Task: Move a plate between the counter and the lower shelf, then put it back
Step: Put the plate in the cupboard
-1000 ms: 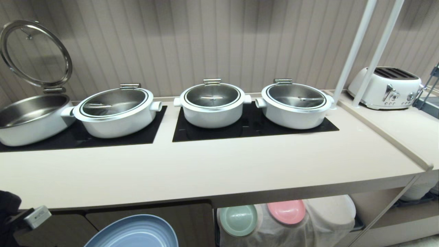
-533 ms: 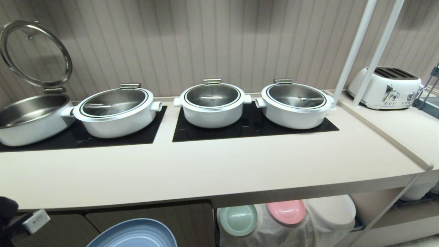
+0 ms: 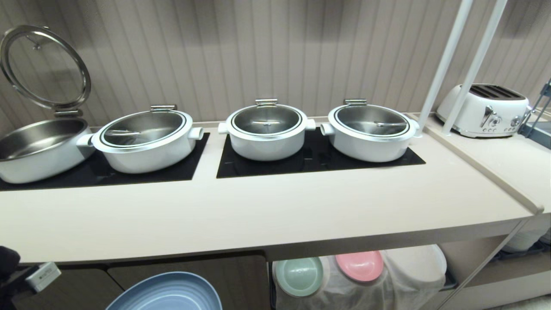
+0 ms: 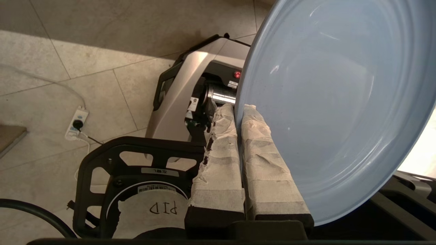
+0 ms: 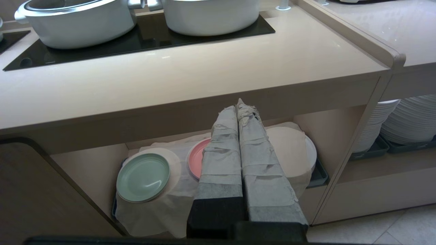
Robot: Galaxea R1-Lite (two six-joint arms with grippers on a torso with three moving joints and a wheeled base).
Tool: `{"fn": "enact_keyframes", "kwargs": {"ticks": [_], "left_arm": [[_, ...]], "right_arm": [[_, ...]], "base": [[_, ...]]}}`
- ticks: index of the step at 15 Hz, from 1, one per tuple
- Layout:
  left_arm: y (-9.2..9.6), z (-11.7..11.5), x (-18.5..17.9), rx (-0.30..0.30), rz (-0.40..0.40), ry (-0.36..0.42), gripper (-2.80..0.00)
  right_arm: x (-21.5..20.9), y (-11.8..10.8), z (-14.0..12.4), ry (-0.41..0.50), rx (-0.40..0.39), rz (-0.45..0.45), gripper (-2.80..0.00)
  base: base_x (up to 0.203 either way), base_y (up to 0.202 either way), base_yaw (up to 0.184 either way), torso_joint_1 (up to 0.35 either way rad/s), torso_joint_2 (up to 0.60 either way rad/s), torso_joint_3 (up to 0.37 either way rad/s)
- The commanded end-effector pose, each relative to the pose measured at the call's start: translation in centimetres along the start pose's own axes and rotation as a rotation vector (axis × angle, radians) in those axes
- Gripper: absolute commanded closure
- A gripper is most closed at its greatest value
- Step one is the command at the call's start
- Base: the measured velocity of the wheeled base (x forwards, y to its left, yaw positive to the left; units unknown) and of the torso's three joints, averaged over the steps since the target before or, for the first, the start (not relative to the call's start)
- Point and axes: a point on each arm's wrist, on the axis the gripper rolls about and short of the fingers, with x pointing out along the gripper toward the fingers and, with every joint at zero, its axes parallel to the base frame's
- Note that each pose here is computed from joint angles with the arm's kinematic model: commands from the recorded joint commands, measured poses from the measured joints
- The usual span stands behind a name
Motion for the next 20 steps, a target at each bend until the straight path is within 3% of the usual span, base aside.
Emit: {"fn": "enact_keyframes", "kwargs": {"ticks": [1,20], "left_arm": [[-0.03,-0.03,-0.07,0.002,-0.004,-0.002,0.0],[-0.18,-0.01,-0.5,0.01,-0.017,-0.033,0.0]], "right_arm": [[0.0,0.0,0.01,-0.001,0.0,-0.001,0.0],[0.0,0.0,0.01,-0.001,0.0,0.0,0.0]], "base": [[0.0,0.0,0.0,0.0,0.0,0.0],[0.0,0.0,0.0,0.0,0.0,0.0]]}}
